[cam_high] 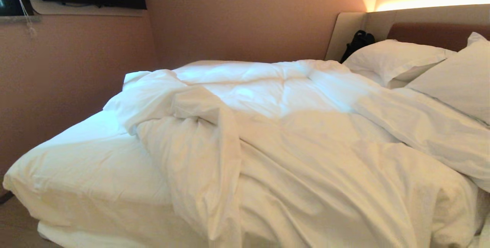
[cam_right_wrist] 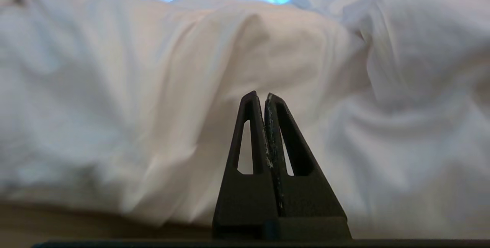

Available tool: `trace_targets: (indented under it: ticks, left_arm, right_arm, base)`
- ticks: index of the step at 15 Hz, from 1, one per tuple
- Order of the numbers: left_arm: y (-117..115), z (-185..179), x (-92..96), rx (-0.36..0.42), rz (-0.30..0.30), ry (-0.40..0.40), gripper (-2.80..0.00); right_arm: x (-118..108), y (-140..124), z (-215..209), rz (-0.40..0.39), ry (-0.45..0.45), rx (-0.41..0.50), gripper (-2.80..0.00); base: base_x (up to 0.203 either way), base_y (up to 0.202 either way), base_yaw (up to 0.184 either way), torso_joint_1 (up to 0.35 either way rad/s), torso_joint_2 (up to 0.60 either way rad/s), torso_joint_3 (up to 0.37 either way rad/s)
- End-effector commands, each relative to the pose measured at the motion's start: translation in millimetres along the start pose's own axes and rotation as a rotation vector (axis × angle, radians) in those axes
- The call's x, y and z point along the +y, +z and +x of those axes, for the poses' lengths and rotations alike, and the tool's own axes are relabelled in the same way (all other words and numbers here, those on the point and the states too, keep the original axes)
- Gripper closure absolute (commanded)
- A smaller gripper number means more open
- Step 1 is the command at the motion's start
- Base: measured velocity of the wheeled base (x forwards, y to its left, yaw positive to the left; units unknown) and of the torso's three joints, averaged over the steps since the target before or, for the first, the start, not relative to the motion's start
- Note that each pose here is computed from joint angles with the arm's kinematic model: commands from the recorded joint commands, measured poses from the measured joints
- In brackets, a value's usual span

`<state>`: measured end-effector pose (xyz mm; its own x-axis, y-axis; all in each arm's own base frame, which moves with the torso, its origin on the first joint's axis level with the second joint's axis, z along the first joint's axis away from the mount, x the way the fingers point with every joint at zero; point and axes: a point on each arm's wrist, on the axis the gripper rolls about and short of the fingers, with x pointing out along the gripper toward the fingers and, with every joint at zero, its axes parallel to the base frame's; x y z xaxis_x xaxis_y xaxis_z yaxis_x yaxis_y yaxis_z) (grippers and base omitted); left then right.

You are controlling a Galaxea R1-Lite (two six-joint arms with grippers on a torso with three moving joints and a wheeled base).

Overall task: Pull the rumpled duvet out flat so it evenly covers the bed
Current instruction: Flatten the corners of the folded blanket

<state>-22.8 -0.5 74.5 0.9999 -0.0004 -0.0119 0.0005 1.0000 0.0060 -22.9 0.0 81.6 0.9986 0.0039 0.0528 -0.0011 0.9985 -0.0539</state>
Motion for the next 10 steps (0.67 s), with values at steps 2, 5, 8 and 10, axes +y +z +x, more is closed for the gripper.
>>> trace_targets:
  ticks: [2, 5, 8, 10]
  left_arm:
    - [0.1, 0.1, 0.0, 0.001, 0.0, 0.0, 0.0]
    - [0.2, 0.0, 0.0, 0.0, -0.002, 0.0, 0.0]
    - [0.2, 0.0, 0.0, 0.0, -0.002, 0.0, 0.0]
    - [-0.2, 0.1, 0.0, 0.002, -0.002, 0.002, 0.0]
  right_arm:
    - [0.3, -5.5, -0.1, 0.014, 0.005, 0.051, 0.0]
    - [0.3, -5.5, -0.1, 0.016, 0.003, 0.051, 0.0]
    - [0.3, -5.4, -0.3, 0.046, 0.001, 0.048, 0.0]
    - [0.3, -5.3, -0.1, 0.052, 0.001, 0.05, 0.0]
  base:
    - [-0.194, 0.0, 0.0, 0.003, 0.0, 0.003]
    - [-0.194, 0.0, 0.001, 0.002, 0.0, 0.005]
    - [-0.193, 0.0, 0.0, 0.003, 0.0, 0.002]
    - [-0.194, 0.0, 0.001, 0.001, 0.0, 0.002]
